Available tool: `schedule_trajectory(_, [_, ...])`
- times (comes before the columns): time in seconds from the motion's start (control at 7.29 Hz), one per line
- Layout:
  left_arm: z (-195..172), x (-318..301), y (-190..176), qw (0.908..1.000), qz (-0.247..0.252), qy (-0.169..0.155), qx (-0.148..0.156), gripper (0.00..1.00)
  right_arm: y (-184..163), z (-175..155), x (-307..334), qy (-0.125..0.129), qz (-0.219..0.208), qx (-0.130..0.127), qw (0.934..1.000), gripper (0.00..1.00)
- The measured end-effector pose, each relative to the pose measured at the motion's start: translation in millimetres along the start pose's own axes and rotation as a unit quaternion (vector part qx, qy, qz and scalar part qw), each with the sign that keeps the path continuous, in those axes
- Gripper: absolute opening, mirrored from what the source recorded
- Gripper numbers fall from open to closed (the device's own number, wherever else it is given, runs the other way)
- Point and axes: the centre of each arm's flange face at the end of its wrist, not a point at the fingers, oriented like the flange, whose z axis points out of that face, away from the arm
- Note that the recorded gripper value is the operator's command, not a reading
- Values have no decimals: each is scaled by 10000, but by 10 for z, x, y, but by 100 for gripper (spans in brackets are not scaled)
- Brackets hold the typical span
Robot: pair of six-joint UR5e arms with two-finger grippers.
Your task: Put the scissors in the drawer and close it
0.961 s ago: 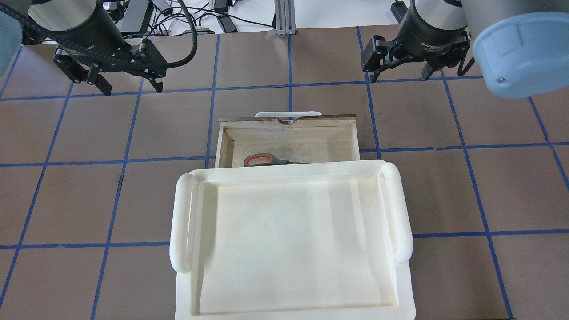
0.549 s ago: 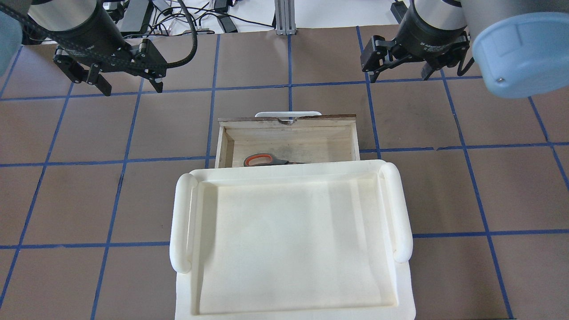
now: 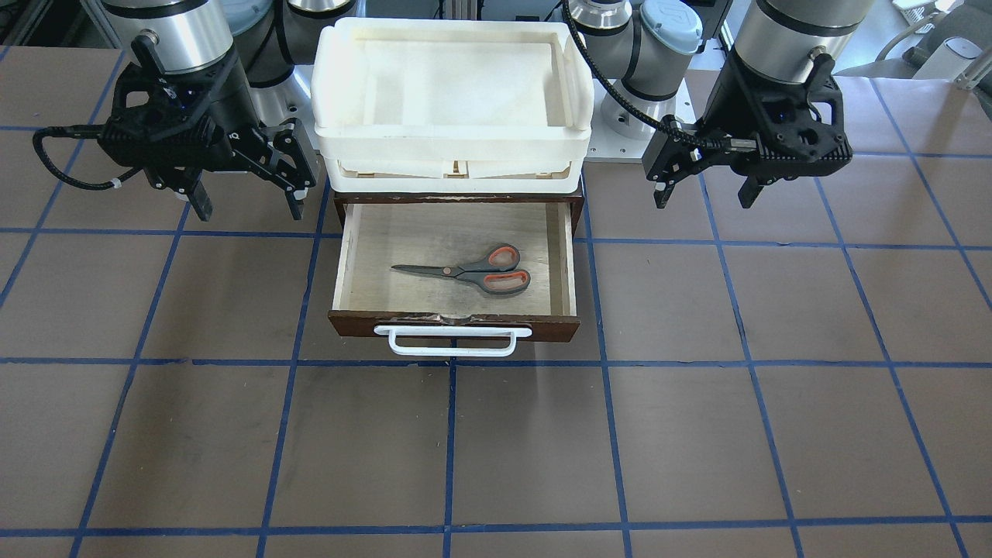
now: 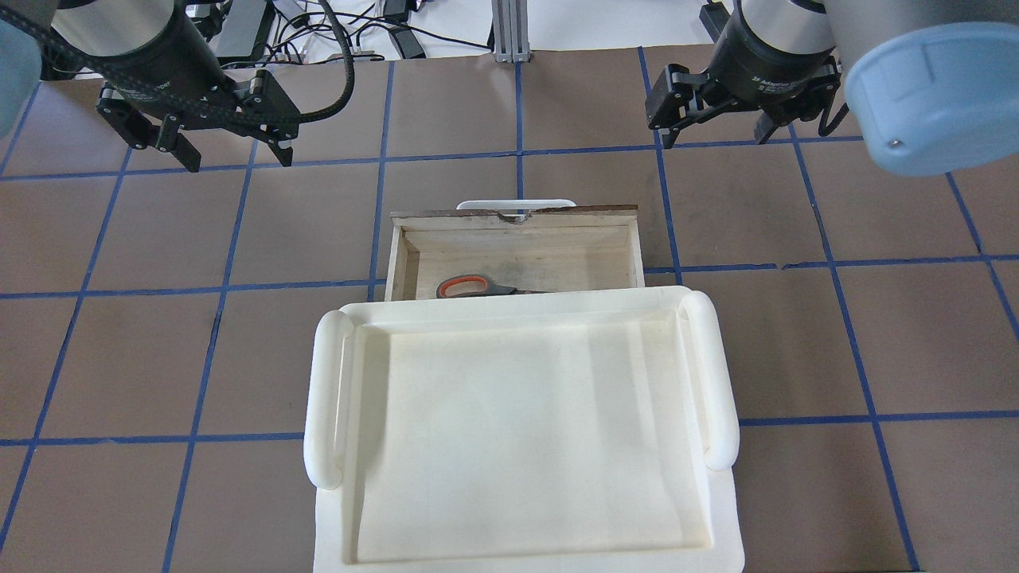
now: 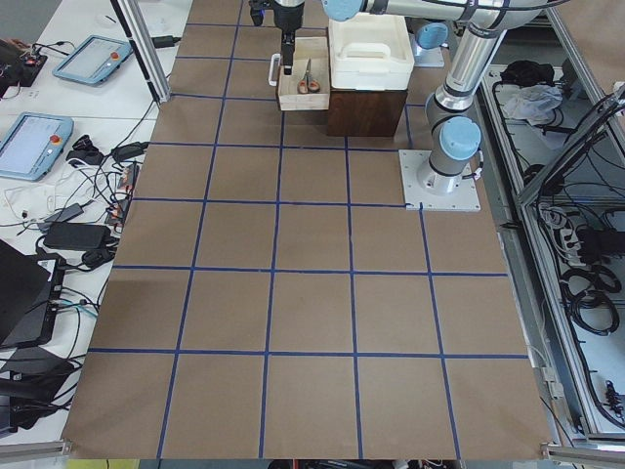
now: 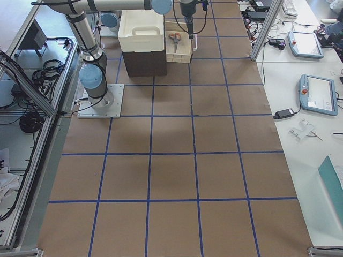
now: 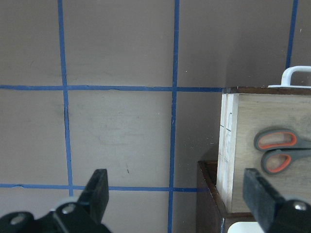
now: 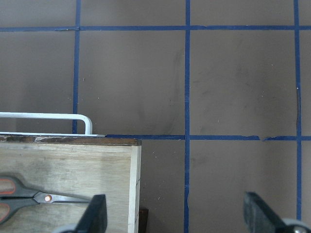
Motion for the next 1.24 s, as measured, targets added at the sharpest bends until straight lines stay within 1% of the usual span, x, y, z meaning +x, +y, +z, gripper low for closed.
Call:
schedule_trajectory(0.14, [26, 1, -18, 10000, 0, 2, -20, 100, 0, -1, 1, 0, 1, -2, 10000, 100])
schedule_trajectory(0.27, [76, 7, -112, 10000, -3, 28, 67, 100, -1, -3, 4, 1, 4, -1, 10000, 100])
schedule_trajectory(0.55, [252, 104, -479, 9986, 31, 137, 513, 100, 1, -8, 7, 2, 7, -1, 10000, 100])
schedule_trajectory(0.69, [359, 220, -678, 9974, 71, 170, 692, 100, 2, -7, 8, 2, 7, -3, 10000, 100])
schedule_trajectory(0.82, [479, 331, -914, 9965, 109, 192, 805, 100, 3, -2, 8, 2, 7, -8, 10000, 100])
schedule_trajectory(0.96, [682, 432, -1151, 9967, 157, 211, 769, 100, 3, -1, 8, 2, 8, -9, 10000, 100])
schedule_trajectory(1.24, [1259, 773, -1478, 9986, 194, 191, 452, 100, 2, 3, 8, 2, 8, -15, 10000, 100])
